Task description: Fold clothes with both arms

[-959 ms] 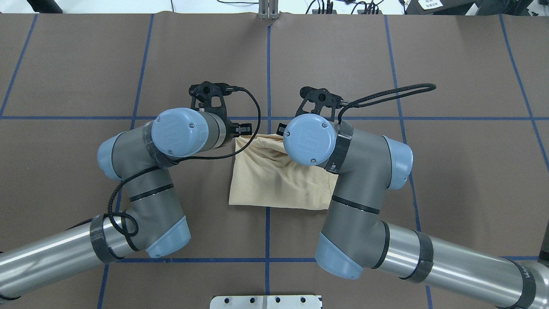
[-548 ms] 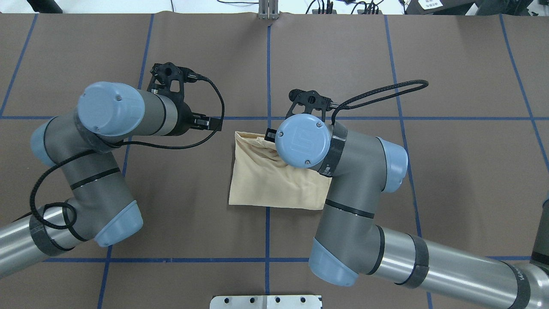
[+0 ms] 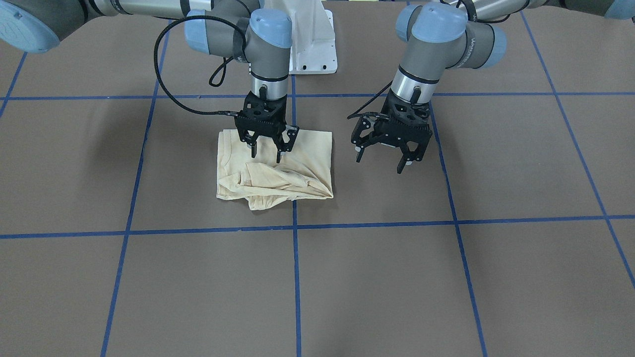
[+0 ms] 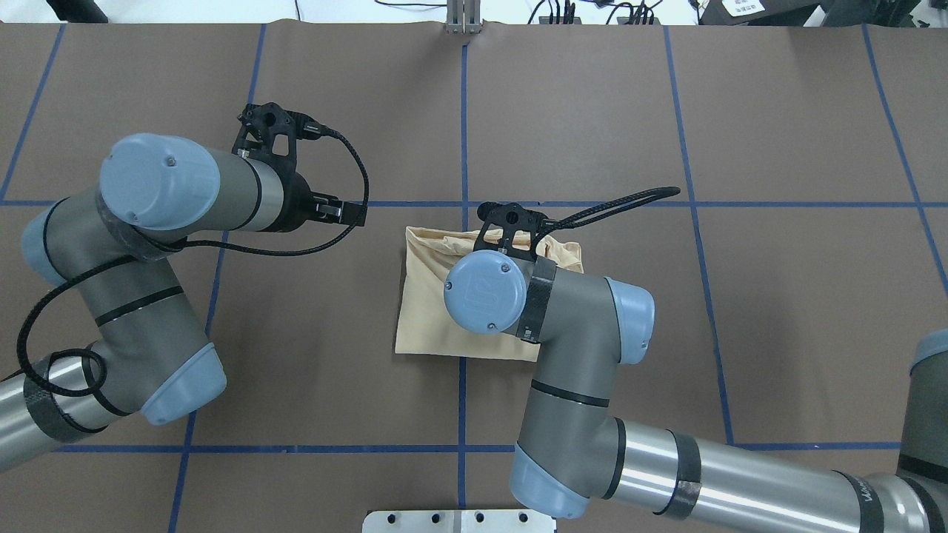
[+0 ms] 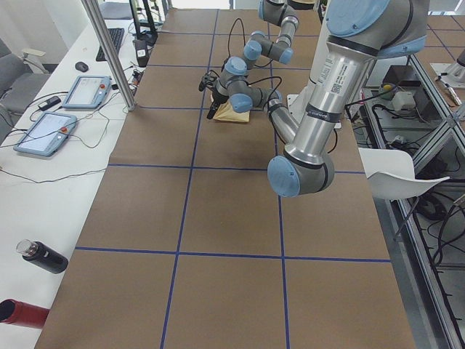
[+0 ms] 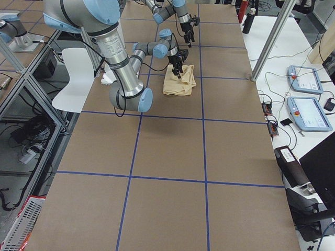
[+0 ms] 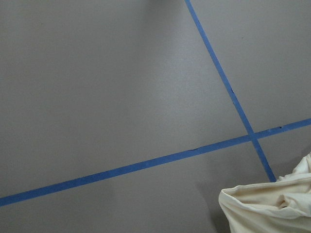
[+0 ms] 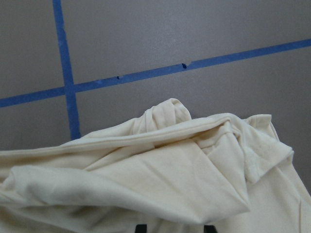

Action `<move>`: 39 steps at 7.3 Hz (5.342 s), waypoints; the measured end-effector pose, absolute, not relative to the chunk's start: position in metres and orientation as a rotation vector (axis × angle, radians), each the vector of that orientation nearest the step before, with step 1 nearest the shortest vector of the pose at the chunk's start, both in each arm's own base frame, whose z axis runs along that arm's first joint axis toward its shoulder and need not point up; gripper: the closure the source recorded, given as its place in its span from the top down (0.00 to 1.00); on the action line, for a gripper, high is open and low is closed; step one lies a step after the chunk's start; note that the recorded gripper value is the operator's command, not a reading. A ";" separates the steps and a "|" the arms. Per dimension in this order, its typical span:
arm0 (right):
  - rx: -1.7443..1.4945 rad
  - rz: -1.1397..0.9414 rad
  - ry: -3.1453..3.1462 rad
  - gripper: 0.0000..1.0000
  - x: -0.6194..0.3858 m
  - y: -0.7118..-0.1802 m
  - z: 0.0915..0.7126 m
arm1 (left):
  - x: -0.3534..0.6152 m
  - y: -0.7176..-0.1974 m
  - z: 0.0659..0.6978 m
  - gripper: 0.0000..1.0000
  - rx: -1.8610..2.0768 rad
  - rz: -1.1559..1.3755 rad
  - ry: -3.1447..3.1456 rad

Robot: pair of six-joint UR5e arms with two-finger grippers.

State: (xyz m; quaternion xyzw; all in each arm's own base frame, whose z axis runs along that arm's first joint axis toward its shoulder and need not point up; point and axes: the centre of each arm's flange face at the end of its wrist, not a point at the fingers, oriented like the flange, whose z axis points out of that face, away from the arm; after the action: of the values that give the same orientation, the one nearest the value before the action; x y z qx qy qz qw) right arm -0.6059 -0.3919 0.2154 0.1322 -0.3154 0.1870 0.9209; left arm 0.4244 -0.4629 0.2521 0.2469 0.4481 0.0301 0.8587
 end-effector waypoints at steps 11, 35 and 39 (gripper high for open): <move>0.371 0.386 -0.666 1.00 -0.578 -0.556 0.218 | 0.424 -0.462 0.252 1.00 0.516 0.061 0.943; 0.033 -0.029 -0.689 1.00 0.052 -0.442 0.610 | -0.048 -0.402 0.633 1.00 0.219 0.118 0.824; 0.034 -0.033 -0.691 1.00 0.052 -0.442 0.610 | -0.048 -0.406 0.627 1.00 0.244 0.130 0.819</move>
State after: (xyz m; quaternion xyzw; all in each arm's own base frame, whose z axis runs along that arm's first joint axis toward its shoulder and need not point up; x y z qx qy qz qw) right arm 0.0515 -0.4419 0.6103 0.0166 -0.3385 -0.0164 0.9407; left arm -0.0479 -0.4062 0.6265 0.1180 0.3970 0.0630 0.9080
